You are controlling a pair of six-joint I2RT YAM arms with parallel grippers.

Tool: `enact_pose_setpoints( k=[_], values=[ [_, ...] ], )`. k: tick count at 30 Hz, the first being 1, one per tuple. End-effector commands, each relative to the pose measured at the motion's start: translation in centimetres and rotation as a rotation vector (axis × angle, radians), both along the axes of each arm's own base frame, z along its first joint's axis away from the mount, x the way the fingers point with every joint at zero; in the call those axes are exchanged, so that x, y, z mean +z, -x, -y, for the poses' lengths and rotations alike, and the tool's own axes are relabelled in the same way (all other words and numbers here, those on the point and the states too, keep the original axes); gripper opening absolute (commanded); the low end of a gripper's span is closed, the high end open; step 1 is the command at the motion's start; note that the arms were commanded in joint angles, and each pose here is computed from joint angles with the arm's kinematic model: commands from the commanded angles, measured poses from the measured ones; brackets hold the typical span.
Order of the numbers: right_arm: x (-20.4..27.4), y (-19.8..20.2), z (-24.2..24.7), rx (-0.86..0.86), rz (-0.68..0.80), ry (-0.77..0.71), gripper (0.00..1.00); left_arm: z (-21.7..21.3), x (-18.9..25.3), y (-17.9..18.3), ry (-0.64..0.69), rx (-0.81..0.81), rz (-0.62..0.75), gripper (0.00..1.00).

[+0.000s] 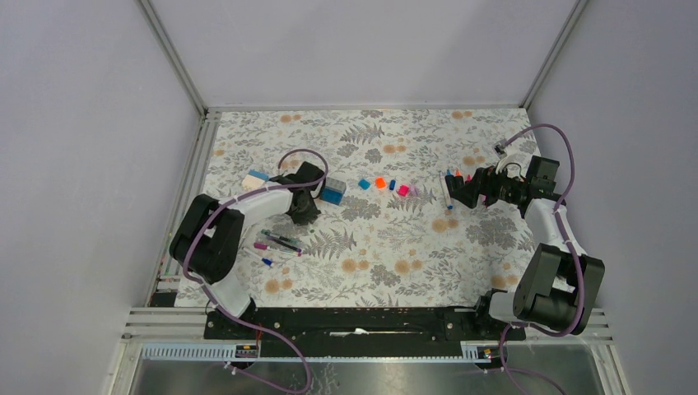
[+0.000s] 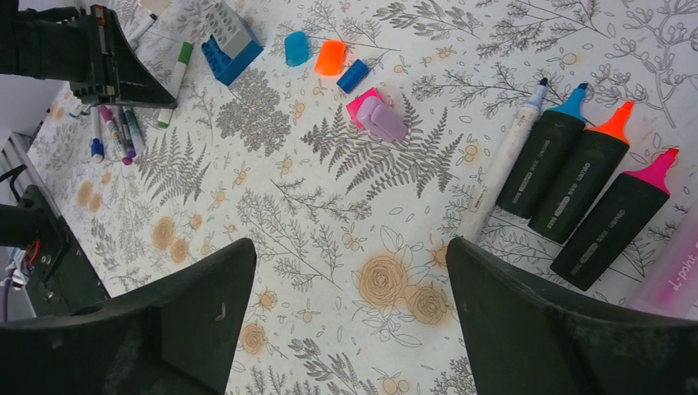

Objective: Open the pen caps
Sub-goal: Pick up the pen from the center of the board.

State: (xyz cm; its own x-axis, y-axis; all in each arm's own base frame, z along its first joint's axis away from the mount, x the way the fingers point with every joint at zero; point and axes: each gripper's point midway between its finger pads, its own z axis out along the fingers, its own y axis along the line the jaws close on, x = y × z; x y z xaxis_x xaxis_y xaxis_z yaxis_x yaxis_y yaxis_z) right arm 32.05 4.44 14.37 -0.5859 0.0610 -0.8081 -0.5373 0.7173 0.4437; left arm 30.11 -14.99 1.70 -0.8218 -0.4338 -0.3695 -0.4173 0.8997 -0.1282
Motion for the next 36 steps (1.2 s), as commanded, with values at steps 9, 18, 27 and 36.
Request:
enact_pose_setpoints(
  k=[9, 18, 27, 36],
  values=[
    [2.7, 0.9, -1.6, 0.113, 0.056, -0.088, 0.93, 1.0, 2.5, 0.9, -0.049, -0.141, 0.085, 0.0],
    [3.1, 3.1, -4.2, 0.218, 0.075, -0.147, 0.95, 4.6, 7.1, 1.3, 0.138, -0.277, 0.322, 0.0],
    [5.2, 5.5, -9.6, 0.374, 0.016, -0.367, 0.98, 13.1, 16.5, 1.8, 0.568, -0.593, 0.737, 0.0],
    [6.2, 4.2, -12.1, 0.301, -0.005, -0.435, 0.99, 21.4, 20.6, 1.7, 0.791, -0.756, 0.826, 0.0]
  ],
)
